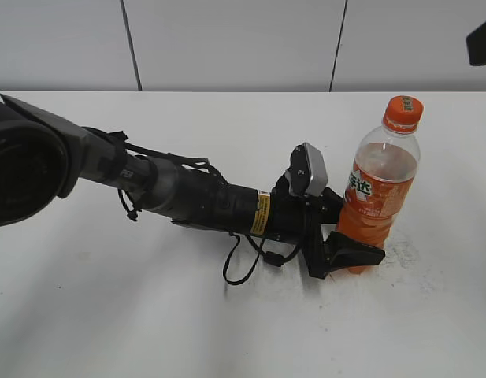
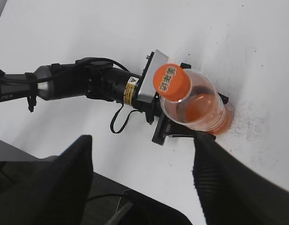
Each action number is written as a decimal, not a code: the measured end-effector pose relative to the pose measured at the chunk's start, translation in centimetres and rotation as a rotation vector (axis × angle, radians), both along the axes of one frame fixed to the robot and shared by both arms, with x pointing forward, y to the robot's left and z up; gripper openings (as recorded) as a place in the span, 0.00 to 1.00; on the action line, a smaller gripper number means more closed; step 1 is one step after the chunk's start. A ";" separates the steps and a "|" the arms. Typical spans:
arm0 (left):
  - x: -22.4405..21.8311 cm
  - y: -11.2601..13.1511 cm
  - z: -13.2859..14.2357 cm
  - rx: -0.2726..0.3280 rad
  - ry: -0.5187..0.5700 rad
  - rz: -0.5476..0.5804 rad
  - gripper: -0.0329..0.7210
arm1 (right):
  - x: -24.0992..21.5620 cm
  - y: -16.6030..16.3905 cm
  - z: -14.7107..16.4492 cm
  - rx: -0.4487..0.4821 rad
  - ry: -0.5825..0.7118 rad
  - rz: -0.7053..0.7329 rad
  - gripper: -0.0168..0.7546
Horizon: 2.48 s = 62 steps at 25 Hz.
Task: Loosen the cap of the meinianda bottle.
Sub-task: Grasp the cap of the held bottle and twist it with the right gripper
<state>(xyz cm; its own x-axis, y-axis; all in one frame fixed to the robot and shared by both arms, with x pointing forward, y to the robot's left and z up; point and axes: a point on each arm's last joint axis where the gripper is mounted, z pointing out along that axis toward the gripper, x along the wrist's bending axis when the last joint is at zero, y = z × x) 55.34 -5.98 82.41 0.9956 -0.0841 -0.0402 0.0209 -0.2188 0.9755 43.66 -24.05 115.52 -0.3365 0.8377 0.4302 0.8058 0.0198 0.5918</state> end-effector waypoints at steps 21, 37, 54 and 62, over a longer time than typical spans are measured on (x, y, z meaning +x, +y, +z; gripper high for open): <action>0.0 0.0 0.0 0.000 -0.002 -0.001 0.77 | 8.6 6.3 -1.8 -0.344 0.165 0.090 0.66; 0.0 0.0 0.0 0.001 -0.004 -0.001 0.77 | 8.6 6.3 -5.3 -0.366 0.301 0.067 0.66; 0.0 0.0 0.0 0.002 -0.006 -0.005 0.77 | 8.8 6.5 -5.3 -0.372 0.266 0.119 0.37; -0.1 0.0 0.0 0.003 -0.013 -0.011 0.77 | 8.8 6.5 -5.3 -0.550 0.027 0.568 0.37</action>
<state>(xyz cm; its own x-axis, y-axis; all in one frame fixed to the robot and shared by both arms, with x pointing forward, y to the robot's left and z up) 55.27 -5.96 82.37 0.9951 -0.0947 -0.0272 0.0055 -0.2223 0.9750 52.45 -17.52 110.23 -0.7720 0.6353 0.0185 0.5985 0.7168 0.3577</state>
